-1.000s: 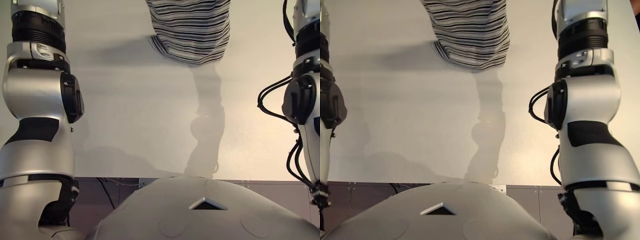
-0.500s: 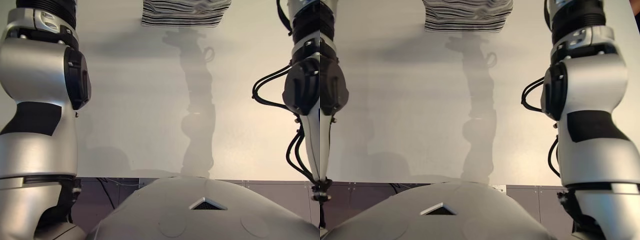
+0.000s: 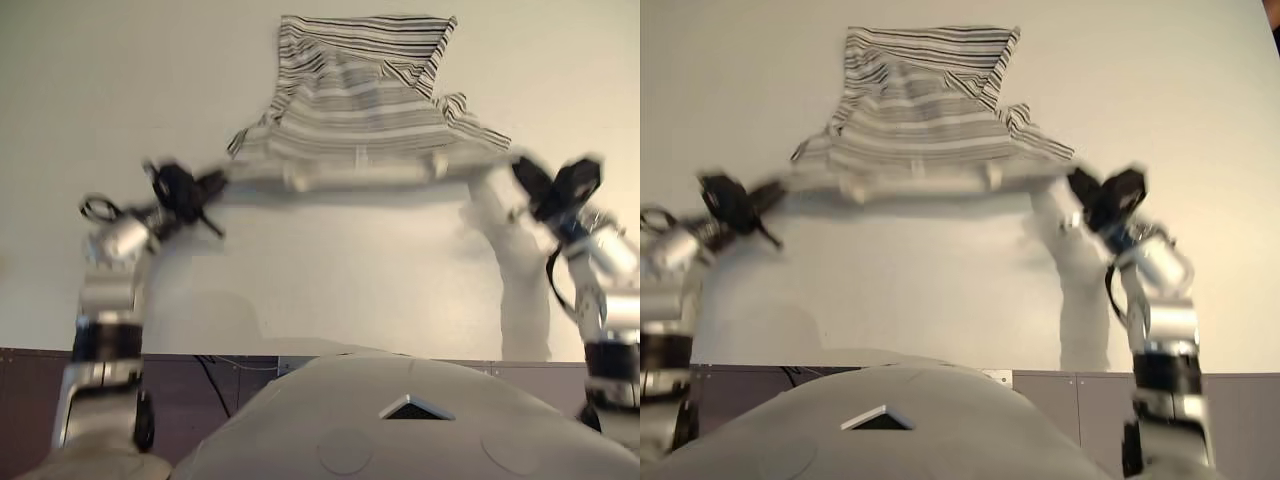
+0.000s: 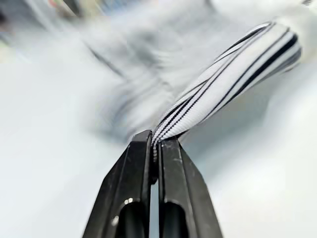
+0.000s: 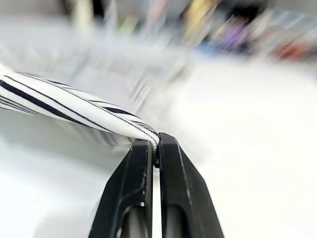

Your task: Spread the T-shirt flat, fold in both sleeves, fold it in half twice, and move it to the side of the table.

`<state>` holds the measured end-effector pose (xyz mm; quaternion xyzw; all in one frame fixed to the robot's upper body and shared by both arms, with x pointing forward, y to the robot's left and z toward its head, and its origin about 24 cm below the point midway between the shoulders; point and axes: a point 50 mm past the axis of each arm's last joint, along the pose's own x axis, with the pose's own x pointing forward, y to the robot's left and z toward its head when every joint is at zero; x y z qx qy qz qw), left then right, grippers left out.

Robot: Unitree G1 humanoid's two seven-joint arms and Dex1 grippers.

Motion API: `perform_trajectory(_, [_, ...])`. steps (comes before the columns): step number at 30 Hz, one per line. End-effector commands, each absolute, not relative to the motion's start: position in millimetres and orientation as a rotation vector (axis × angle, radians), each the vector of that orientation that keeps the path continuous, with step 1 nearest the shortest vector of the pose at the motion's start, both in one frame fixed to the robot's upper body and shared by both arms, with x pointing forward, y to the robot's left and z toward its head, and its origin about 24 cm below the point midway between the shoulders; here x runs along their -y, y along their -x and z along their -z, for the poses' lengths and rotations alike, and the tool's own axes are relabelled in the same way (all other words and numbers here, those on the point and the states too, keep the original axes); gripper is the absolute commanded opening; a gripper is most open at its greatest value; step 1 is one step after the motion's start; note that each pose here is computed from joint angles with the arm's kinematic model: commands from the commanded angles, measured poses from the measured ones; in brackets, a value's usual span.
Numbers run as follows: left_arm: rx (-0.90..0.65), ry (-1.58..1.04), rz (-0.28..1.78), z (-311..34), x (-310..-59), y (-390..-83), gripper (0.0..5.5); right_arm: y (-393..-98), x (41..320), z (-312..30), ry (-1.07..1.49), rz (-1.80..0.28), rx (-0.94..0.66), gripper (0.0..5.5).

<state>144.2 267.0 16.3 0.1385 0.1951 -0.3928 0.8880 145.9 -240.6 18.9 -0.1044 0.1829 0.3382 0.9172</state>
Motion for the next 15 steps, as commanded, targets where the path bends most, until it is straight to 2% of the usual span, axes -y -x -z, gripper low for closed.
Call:
perform_trajectory(1, [-0.707,-0.513,1.251,-25.0,-251.4,-49.5,0.36,-53.6,211.3,-37.9,0.393,-1.292,-0.646,0.1])
perform_trajectory(6, [-0.656,-0.632,1.232,-28.6,-248.8,-38.3,0.98,-58.5,217.5,-49.6,0.46,-1.304,-0.642,0.91])
perform_trajectory(10, [-0.668,-0.61,1.255,-37.4,-247.9,-12.6,1.43,-41.5,233.5,-61.4,0.427,-1.372,-0.747,1.52])
perform_trajectory(13, [-0.777,-0.47,1.146,-47.2,-264.2,-11.6,1.88,-35.5,247.7,-72.9,0.375,-1.367,-0.794,2.06])
perform_trajectory(15, [-0.877,-0.284,1.041,-58.1,-286.0,-23.0,2.07,-54.9,250.7,-88.2,0.314,-1.266,-0.698,2.31])
